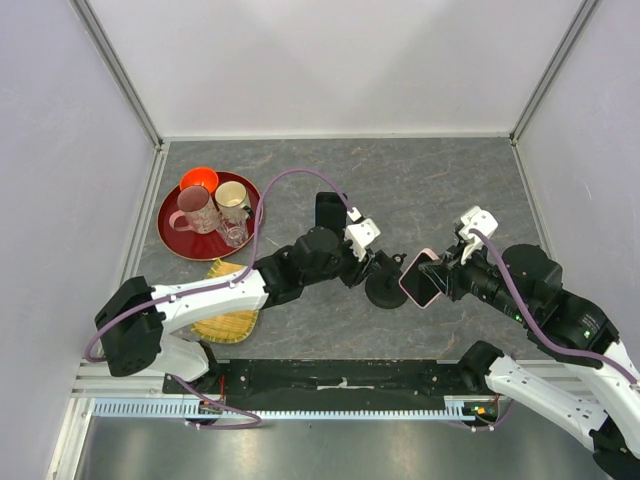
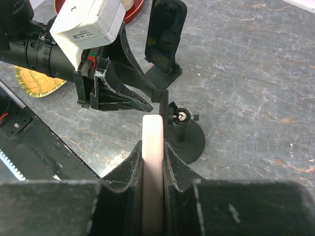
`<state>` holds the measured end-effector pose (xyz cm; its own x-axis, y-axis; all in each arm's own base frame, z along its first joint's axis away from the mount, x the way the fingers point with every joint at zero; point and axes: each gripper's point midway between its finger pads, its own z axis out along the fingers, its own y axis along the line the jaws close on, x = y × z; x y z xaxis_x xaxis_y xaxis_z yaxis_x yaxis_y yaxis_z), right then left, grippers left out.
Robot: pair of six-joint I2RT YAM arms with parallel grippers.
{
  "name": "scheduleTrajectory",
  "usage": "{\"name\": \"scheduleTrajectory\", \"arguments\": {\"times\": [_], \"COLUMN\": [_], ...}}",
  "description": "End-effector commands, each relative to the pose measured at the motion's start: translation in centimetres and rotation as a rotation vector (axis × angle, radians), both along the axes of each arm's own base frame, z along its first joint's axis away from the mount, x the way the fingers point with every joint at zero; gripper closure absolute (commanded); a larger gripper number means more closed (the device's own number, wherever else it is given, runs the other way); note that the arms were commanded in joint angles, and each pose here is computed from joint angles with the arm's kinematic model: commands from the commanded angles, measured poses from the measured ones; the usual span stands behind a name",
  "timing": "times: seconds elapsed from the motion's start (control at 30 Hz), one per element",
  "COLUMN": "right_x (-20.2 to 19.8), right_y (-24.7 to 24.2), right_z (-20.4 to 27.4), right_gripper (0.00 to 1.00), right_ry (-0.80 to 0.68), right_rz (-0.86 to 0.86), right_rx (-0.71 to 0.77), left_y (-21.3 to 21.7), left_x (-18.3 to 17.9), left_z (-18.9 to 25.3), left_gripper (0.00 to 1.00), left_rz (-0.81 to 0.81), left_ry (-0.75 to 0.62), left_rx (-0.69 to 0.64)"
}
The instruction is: Place the phone on the phone stand
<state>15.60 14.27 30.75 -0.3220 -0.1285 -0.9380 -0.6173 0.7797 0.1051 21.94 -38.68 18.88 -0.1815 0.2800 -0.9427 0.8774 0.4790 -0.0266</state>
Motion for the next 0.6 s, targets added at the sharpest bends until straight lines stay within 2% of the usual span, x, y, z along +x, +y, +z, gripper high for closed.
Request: {"name": "scheduleTrajectory", "arguments": {"times": [0.0,0.33,0.57], "right_x": [-0.1,-0.2,-0.4], "right_y": [1.0,1.4,1.5], "right_z": [3.9,3.4,3.8], "right_gripper": [1.0,1.0,1.0], "right_ry": [-0.077,-0.064,-0.082], "right_rz": [0.032,0.063,0.083], "right_rx": [0.113,0.09,0.087], "left_y": [-0.1,-1.0,-1.7], "left_x": [-0.4,0.6,0.9], "left_z": [2.6,3.0,2.8], "left_gripper": [0.58,0.62,0.73], "left_rz": [-0.007,0.013,-0.012], "left_ry": [-0.024,-0.034,-0.033], "left_rx": [-0.102,-0.131,-0.12]}}
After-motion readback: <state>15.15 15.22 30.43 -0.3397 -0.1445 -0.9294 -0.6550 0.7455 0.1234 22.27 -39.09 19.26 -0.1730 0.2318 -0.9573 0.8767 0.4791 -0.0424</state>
